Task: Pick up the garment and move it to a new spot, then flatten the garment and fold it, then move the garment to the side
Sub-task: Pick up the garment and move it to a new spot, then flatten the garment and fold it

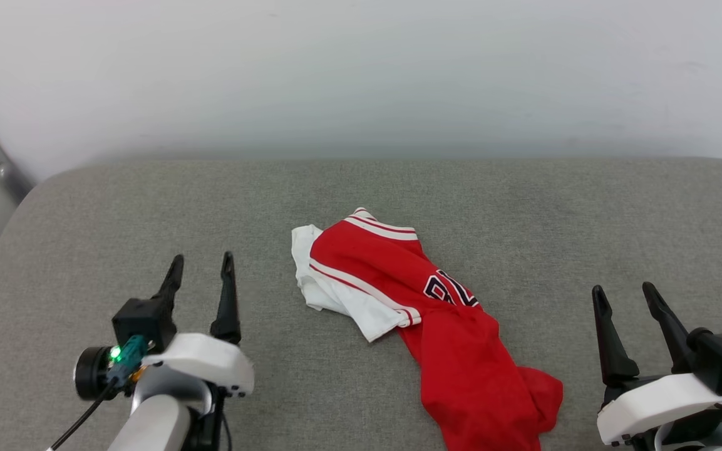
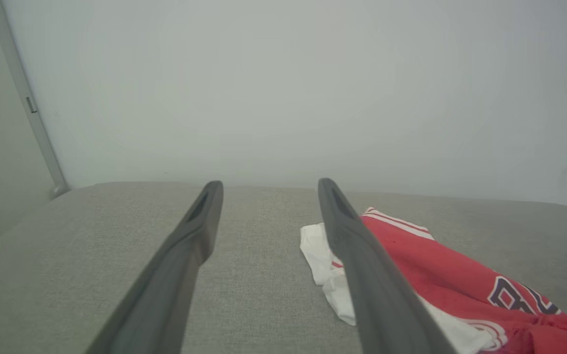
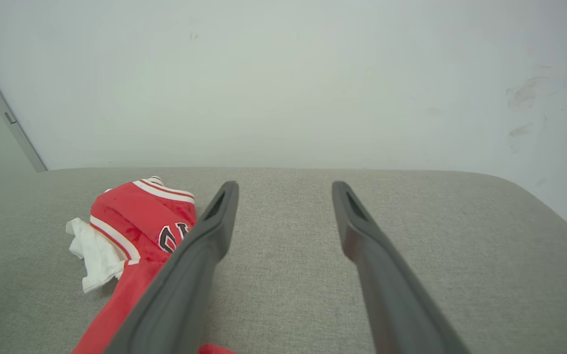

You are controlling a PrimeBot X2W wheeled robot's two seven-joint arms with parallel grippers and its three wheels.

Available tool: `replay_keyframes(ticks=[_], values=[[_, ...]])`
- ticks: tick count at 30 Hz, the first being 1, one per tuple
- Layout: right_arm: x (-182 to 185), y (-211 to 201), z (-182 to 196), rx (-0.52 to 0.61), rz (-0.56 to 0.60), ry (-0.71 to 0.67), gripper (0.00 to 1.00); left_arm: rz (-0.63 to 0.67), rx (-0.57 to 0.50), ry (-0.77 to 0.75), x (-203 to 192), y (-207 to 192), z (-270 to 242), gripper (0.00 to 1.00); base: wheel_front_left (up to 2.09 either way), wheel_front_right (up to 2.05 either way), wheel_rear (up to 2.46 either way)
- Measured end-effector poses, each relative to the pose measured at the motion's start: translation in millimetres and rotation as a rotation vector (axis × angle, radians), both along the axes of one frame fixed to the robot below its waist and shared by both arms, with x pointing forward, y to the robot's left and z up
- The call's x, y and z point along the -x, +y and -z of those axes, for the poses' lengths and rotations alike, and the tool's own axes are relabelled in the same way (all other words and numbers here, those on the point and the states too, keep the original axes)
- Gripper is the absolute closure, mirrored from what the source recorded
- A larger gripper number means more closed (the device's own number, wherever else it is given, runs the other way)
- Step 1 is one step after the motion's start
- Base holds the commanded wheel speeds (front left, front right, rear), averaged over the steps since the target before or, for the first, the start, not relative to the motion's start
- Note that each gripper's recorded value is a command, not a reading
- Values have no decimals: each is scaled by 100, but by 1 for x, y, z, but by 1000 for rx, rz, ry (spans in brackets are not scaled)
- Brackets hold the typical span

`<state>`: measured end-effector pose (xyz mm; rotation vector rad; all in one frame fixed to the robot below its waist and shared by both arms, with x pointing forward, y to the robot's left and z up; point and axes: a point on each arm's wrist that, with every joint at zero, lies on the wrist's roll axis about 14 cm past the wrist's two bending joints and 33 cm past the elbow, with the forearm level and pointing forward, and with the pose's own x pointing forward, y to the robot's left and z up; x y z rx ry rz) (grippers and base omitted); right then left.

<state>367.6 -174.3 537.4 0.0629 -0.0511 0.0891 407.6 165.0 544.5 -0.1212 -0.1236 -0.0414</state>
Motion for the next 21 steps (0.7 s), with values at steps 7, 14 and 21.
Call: replay_keyframes(ticks=[7, 14, 21], values=[[4, -1, -3, -2, 2, -9, 0, 31, -28, 42, 11, -2, 10, 0, 0, 0, 0], [5, -1, -2, -4, 4, -9, 0, 48, -39, 49, 11, -8, 8, 0, 0, 0, 0], [5, -3, -1, -4, 8, -6, 0, 49, -48, 49, 11, -8, 6, 0, 0, 0, 0]])
